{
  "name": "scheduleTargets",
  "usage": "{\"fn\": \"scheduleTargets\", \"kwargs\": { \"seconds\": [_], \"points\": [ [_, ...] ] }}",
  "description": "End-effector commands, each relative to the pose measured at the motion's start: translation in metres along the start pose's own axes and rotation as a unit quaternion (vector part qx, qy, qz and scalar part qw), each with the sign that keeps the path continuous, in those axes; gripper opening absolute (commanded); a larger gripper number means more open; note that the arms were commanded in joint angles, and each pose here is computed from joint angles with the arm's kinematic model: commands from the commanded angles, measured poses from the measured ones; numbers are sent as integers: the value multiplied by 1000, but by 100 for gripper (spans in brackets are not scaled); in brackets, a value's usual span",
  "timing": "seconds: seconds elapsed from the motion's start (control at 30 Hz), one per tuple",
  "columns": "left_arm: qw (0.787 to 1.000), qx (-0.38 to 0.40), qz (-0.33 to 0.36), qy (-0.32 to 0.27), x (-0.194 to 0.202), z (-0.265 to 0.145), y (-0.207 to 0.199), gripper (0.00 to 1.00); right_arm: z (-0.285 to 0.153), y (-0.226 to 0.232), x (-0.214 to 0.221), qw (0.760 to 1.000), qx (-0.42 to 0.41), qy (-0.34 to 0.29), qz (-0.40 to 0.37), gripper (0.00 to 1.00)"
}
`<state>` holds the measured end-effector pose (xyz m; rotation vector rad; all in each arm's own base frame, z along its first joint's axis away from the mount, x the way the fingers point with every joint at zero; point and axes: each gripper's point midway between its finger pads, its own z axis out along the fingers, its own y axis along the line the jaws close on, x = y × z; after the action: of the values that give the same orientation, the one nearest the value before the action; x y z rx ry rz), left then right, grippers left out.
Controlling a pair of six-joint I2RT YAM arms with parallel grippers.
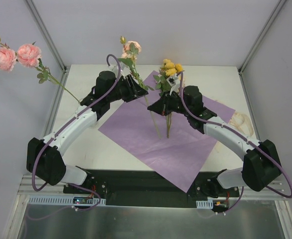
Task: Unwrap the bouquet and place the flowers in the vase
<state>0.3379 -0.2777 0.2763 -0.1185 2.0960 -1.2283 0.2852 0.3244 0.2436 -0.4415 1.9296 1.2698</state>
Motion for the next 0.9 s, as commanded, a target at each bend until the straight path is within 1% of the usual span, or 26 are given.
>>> {"fn": "scheduleTargets", "kwargs": {
  "seconds": [0.0,0.13,0.27,0.37,0.4,0.43,0.47,0.5,0.53,0.6,0.63,0.7,0.73,0.8,0.83,0.87],
  "points": [
    [998,27,43,-45,-22,-12,-26,34,-9,35,-25,997,-49,-38,-42,1],
    [998,25,46,-45,-21,-15,-26,32,-10,41,-25,997,-55,-40,-48,1],
    [997,29,53,-48,-22,-18,-29,27,-10,47,-24,996,-62,-38,-57,1],
    [995,37,70,-53,-26,-24,-38,18,-8,51,-22,995,-70,-33,-62,1],
    [995,36,75,-52,-26,-26,-39,7,-8,53,-20,995,-77,-28,-63,1],
    [994,36,90,-55,-28,-29,-40,1,-8,55,-20,994,-80,-25,-65,3],
    [992,36,100,-62,-30,-35,-44,0,-8,56,-19,994,-81,-23,-67,9],
    [991,37,110,-68,-32,-39,-46,0,-9,56,-21,994,-79,-24,-66,17],
    [988,27,135,-71,-33,-45,-45,0,-9,54,-19,995,-71,-21,-64,32],
    [981,25,170,-86,-39,-62,-54,0,-12,52,-23,995,-57,-27,-73,41],
    [975,14,204,-91,-44,-72,-57,0,-13,47,-19,996,-46,-19,-72,49],
    [963,-10,240,-120,-57,-93,-63,0,-17,44,-24,996,-27,-28,-81,54],
    [953,-24,274,-128,-63,-107,-66,0,-19,41,-22,996,-19,-24,-81,56],
    [934,-57,309,-171,-81,-133,-71,0,-22,40,-23,996,-11,-26,-88,58],
    [917,-75,342,-192,-92,-147,-75,0,-22,39,-24,996,-9,-27,-89,58],
    [906,-92,356,-210,-98,-164,-78,0,-22,39,-24,996,-8,-26,-90,59]
  ]
}}
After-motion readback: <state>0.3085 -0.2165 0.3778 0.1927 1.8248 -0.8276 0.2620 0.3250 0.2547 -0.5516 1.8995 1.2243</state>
